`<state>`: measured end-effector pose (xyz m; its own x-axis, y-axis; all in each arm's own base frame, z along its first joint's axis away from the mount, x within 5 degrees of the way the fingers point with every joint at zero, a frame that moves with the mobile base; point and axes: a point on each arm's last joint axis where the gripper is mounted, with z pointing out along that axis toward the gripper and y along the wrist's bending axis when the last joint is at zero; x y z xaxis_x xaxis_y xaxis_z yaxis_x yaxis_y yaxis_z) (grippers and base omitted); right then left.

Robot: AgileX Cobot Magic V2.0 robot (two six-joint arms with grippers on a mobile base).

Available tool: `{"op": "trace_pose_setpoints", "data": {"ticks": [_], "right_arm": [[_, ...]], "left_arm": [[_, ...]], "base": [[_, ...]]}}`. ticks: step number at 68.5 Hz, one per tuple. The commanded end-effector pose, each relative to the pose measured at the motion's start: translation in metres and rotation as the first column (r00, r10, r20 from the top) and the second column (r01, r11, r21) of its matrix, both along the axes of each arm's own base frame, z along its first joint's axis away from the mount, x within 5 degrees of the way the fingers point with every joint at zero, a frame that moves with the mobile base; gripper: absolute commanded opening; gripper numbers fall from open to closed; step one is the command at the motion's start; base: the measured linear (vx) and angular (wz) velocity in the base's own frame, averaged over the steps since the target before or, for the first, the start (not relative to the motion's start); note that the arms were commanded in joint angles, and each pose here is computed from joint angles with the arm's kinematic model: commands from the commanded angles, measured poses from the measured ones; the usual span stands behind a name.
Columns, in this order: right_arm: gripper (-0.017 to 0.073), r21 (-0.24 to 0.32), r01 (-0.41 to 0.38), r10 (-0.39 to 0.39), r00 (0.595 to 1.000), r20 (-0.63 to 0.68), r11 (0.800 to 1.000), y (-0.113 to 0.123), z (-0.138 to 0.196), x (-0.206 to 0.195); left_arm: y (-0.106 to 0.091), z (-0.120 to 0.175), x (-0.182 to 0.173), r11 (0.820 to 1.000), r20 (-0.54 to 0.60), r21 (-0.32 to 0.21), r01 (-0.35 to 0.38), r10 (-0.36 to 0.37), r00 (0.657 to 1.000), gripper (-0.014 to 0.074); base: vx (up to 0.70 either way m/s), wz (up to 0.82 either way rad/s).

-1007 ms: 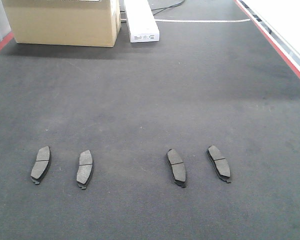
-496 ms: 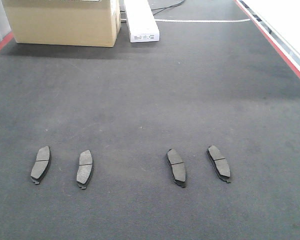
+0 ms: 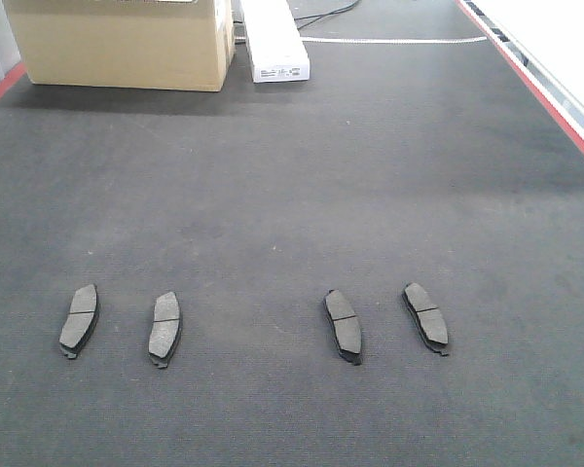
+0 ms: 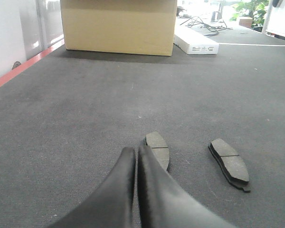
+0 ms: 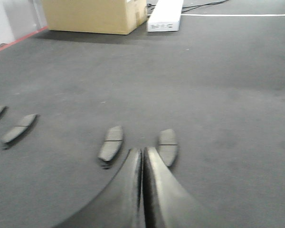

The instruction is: Move and align brake pads A on conveyor

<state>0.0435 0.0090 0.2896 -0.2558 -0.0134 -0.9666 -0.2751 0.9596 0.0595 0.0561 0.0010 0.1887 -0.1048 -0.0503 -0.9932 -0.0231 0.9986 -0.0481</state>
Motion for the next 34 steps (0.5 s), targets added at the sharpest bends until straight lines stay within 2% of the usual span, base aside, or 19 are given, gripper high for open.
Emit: {"op": "trace_pose_setpoints", "data": {"ticks": [1,9,15,23,34], "right_arm": [[-0.0011,-0.034,0.074,-0.071,0.993,0.099,0.997,-0.002,0.013,0.005],[-0.0011,0.002,0.240,-0.236,0.954,0.188,0.971,-0.008,-0.003,0.012],[-0.0011,0.033,0.304,-0.301,0.913,0.276,0.952,-0.011,-0.025,0.014],[-0.0011,0.047,0.342,-0.338,0.885,0.320,0.939,-0.013,-0.054,0.013],[-0.0011,0.022,0.349,-0.337,0.887,0.315,0.937,-0.013,-0.090,0.013]], "left_arm": [[0.000,0.001,0.000,1.000,0.068,-0.006,0.000,0.001,0.998,-0.0006],[0.000,0.001,0.000,1.000,0.068,-0.006,0.000,0.001,0.998,-0.0006],[0.000,0.001,0.000,1.000,0.068,-0.006,0.000,0.001,0.998,-0.0006],[0.000,0.001,0.000,1.000,0.068,-0.006,0.000,0.001,0.998,-0.0006],[0.000,0.001,0.000,1.000,0.068,-0.006,0.000,0.001,0.998,-0.0006]], "base": [[0.00,0.00],[0.00,0.00],[0.00,0.00],[0.00,0.00],[0.00,0.00]]}}
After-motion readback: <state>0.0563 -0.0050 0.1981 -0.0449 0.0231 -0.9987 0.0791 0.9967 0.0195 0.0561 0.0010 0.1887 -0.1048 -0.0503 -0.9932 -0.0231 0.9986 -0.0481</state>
